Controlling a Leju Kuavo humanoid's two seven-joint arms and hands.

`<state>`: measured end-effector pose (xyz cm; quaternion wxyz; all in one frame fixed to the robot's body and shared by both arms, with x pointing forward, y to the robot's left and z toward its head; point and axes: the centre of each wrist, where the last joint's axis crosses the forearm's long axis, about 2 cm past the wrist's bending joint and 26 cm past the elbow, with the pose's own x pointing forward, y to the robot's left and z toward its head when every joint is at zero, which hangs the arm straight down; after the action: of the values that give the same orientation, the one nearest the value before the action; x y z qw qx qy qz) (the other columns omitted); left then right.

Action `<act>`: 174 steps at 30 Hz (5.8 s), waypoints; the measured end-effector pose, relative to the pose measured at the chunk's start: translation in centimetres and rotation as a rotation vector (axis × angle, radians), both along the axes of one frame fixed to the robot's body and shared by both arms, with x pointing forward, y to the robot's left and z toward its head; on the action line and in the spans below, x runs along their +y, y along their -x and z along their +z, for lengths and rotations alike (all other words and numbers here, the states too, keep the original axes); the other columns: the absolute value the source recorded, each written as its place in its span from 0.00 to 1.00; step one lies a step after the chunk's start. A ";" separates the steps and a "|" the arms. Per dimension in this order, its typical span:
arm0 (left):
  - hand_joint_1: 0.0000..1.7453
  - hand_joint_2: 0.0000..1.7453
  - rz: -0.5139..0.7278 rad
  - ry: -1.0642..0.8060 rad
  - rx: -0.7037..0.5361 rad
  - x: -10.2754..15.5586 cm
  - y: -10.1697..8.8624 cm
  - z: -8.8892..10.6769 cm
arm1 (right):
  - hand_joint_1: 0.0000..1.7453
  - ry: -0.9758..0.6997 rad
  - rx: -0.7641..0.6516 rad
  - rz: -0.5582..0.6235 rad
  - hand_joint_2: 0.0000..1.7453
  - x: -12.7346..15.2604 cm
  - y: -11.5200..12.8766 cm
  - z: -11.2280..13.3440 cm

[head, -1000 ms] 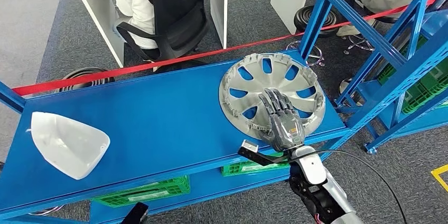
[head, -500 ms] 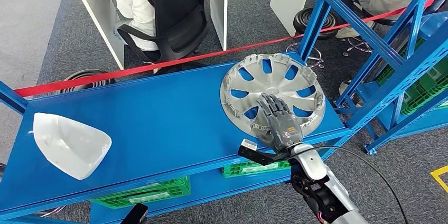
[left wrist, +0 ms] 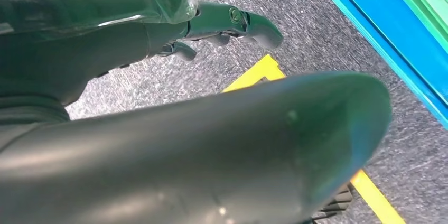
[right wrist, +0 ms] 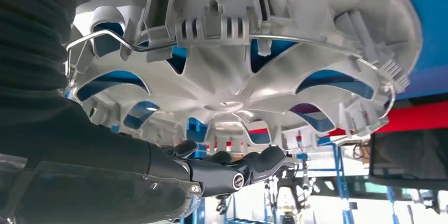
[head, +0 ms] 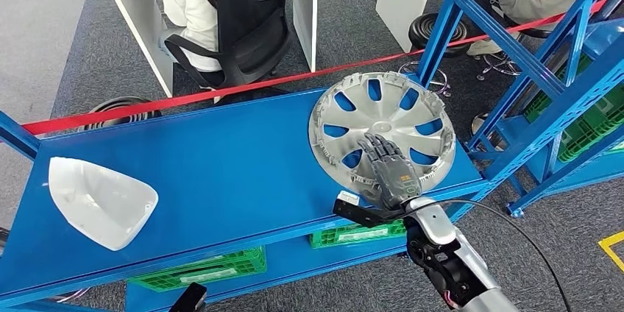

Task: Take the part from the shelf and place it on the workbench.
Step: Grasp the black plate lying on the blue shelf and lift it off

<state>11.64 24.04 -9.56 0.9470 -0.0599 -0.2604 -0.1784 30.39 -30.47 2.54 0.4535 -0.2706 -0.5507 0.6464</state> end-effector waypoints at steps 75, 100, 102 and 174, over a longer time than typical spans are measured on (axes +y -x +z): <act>0.00 0.00 0.095 0.087 -0.002 -2.8 0.6 0.2 | 0.00 0.185 -0.034 -0.190 1.00 -18.9 12.3 16.5; 0.00 0.00 0.038 0.109 0.018 -4.9 0.0 0.7 | 0.00 0.164 -0.196 0.026 1.00 -0.3 4.3 -2.7; 0.00 0.00 0.036 0.111 0.021 -4.9 0.0 0.7 | 0.00 0.171 -0.190 0.026 1.00 0.6 3.9 -2.8; 0.00 0.00 0.110 0.113 -0.006 -3.2 -0.3 0.5 | 0.81 0.321 0.456 -0.218 1.00 -21.7 -0.9 14.5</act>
<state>11.91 20.88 -9.07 0.9497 -0.0981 -0.2759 -0.1113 31.26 -52.14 17.03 0.5838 -0.2441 -0.2930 0.7168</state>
